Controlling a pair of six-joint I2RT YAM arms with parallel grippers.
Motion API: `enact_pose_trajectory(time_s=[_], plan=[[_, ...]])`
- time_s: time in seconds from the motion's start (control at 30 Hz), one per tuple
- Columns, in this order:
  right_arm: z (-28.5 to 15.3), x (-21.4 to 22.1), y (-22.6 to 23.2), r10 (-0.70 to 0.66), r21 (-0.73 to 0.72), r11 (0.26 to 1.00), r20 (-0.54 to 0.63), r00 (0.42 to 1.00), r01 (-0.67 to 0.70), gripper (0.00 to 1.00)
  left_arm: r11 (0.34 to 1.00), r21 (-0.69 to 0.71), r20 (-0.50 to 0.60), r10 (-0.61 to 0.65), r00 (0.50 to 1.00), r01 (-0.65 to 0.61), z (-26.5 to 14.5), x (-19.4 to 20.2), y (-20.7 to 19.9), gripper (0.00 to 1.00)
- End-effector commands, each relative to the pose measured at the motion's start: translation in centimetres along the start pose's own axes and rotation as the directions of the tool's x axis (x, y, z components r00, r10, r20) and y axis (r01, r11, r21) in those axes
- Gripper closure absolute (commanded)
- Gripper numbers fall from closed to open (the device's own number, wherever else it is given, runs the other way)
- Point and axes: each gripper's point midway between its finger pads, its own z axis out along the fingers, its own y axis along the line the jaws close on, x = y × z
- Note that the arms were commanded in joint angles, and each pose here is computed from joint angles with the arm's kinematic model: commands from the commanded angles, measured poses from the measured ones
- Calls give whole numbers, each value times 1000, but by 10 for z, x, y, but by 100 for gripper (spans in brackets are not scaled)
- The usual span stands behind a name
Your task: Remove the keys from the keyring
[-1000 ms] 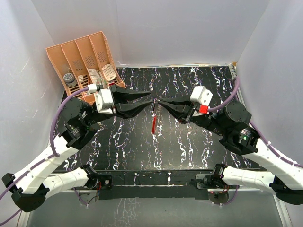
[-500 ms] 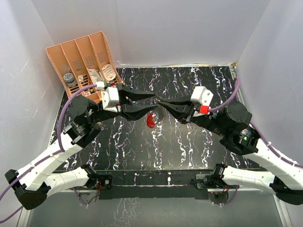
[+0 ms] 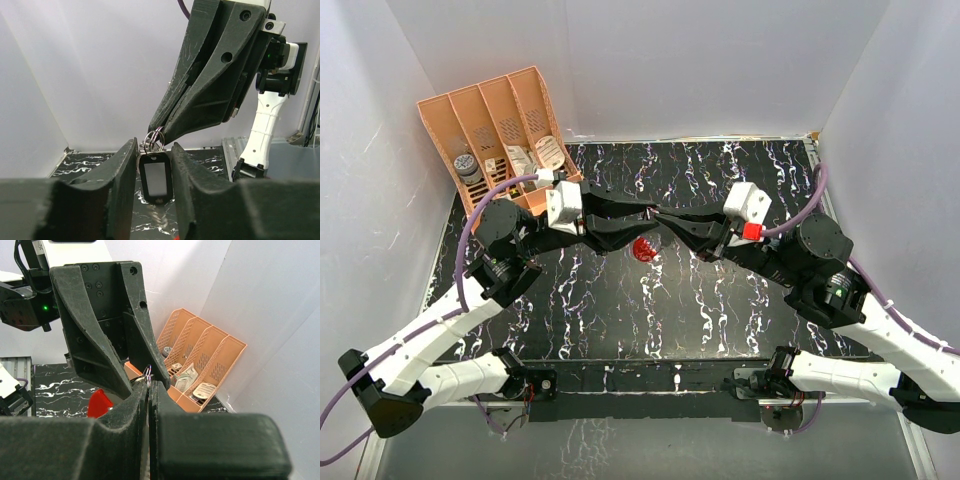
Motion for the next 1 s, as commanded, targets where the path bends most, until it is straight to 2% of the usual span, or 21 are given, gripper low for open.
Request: enact_pose_trajectory(time_s=[0.0,0.2,0.97], plan=[[-7,-47,-11,-26,34,999,140,990,21,100,999,44,37,12,999,-13,1,-11,-9,83],[-7,-48,-13,-26,41,999,140,990,21,100,999,29,35,24,999,-25,-4,-11,-9,100],[-11,-56,-12,-28,38,999,166,986,22,100,992,-94,57,87,995,-82,-17,-14,5,100]])
